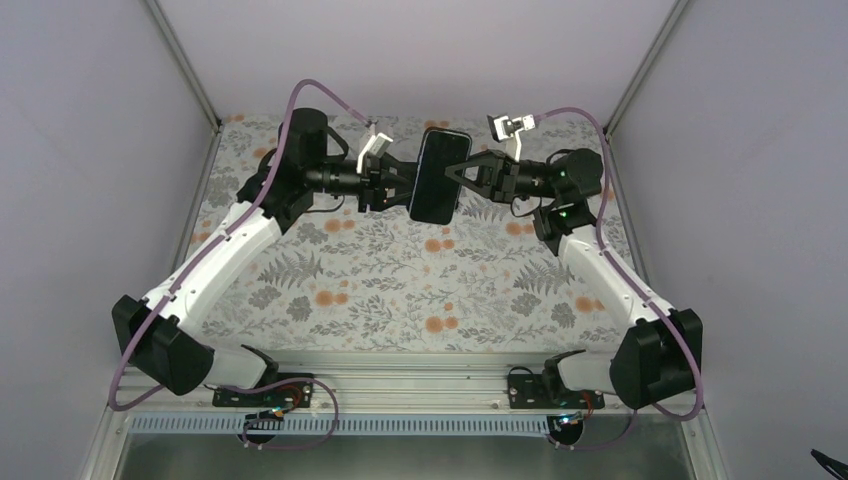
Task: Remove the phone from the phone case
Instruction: Remove the phone case from the phone.
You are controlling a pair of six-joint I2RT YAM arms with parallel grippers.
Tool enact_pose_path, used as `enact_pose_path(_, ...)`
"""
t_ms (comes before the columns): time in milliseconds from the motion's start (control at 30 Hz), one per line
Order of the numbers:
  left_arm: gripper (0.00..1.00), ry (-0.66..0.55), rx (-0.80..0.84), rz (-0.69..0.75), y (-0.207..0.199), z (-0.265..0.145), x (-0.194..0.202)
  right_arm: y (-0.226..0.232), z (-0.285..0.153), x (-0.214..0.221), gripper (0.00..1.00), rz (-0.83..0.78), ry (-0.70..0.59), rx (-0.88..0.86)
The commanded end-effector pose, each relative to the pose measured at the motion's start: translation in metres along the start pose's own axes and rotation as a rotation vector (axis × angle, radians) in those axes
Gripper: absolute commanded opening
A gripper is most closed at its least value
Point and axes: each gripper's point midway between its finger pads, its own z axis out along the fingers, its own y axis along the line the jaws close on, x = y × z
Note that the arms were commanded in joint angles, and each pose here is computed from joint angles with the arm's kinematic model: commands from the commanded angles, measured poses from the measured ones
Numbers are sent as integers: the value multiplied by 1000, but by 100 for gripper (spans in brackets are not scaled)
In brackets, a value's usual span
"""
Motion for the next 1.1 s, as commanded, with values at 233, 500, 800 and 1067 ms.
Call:
enact_pose_path(233,17,-50,106,2,-13,6,-7,2,16,24,3,20,154,-39)
enact_pose_path(500,2,-65,130,-101,1,-3,0,-12,12,11,15,50,124,21)
enact_pose_path(800,2,-83,115,-177,14,-10,4,-10,6,-6,52,30,95,44)
enact_pose_path(1067,2,-106,91,-195,27,-16,2,-19,-5,-15,77,50,51,105)
